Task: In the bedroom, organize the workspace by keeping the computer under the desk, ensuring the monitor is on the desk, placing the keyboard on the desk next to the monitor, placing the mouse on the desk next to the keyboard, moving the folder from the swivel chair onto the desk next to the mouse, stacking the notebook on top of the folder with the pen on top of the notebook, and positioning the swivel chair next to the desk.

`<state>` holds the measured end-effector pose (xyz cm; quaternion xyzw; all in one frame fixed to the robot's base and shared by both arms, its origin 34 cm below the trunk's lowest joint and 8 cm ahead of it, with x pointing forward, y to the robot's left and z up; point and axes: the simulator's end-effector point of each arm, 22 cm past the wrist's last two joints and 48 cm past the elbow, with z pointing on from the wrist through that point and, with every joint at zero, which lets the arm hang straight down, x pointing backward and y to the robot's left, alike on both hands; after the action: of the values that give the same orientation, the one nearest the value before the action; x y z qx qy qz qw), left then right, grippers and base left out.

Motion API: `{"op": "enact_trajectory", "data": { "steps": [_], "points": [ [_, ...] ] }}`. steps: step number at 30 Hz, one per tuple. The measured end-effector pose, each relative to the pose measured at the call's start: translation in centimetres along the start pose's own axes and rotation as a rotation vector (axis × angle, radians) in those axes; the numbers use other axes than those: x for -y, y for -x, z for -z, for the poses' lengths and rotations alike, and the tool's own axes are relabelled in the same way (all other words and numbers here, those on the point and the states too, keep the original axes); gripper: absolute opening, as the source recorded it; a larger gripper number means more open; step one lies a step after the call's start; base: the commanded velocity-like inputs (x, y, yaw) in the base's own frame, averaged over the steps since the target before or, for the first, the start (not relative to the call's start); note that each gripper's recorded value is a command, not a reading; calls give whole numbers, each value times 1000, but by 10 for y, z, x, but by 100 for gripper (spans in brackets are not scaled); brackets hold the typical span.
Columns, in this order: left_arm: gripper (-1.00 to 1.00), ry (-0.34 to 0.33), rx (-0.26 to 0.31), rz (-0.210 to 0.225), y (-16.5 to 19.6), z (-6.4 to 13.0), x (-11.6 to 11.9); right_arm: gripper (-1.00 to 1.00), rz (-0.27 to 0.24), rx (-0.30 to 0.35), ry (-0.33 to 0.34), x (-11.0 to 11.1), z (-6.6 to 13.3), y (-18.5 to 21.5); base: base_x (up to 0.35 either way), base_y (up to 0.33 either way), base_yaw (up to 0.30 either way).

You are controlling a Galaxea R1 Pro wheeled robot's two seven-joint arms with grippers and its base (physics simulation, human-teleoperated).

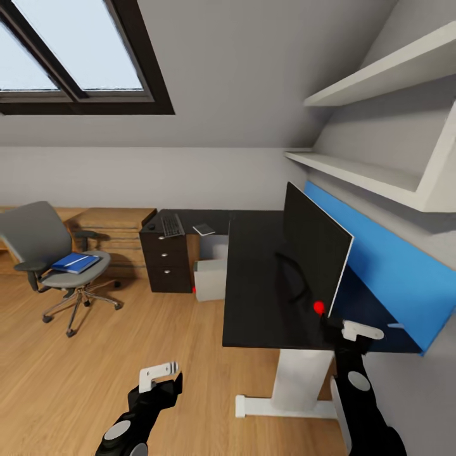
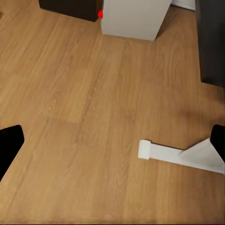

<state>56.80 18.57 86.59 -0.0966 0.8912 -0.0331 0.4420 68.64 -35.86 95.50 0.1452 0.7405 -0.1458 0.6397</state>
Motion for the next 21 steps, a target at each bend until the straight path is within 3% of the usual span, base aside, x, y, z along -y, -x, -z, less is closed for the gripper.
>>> {"op": "enact_trajectory", "data": {
  "steps": [9,11,15,16,18,21],
  "points": [
    [100,1,-3,-3,-1,0,0,100,14,20,59,-30,4,5,-335,2,0],
    [100,60,-135,-46,-64,-18,-22,100,31,-52,83,-40,7,-34,-310,128,0],
    [100,119,-269,-88,-128,-26,-49,100,43,-127,101,-47,14,-80,-254,215,0],
    [100,150,-323,-102,-158,-27,-64,100,54,-198,116,-51,24,-120,-170,287,0],
    [100,181,-346,-106,-182,-28,-79,100,68,-269,137,-56,41,-166,-147,299,0],
    [100,205,-339,-97,-196,-30,-89,100,70,-303,156,-61,59,-200,-119,310,0]
  ]
}}
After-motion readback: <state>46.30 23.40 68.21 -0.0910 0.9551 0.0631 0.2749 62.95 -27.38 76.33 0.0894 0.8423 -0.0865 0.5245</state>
